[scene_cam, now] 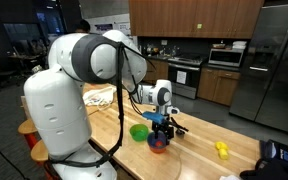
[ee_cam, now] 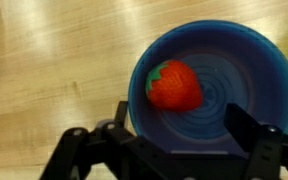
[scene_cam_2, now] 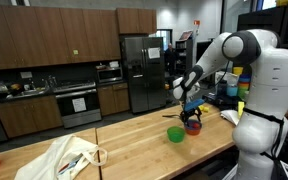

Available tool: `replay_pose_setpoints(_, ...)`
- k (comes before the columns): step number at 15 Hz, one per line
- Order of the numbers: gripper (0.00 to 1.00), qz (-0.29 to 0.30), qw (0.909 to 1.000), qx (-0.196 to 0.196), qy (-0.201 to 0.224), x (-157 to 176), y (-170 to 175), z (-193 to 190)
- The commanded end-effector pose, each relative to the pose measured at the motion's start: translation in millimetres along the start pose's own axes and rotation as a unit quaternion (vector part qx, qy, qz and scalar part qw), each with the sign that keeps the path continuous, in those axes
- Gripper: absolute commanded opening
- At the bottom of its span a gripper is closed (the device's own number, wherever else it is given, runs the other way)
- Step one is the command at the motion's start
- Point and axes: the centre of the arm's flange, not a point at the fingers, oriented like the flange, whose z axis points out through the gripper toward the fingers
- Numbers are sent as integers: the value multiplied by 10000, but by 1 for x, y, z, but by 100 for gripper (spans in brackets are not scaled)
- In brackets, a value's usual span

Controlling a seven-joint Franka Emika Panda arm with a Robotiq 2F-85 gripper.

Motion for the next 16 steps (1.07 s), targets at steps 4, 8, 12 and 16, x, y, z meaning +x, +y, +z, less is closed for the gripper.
replay_pose_setpoints(4, 46, 42, 10000, 3, 44, 0, 1, -4)
replay_pose_setpoints(8, 13, 55, 10000, 15, 57, 5, 3, -8)
replay_pose_setpoints(12, 3, 112, 9998, 96, 112, 11, 7, -22)
replay_pose_setpoints(16, 3, 114, 9996, 146, 228, 13, 11, -40)
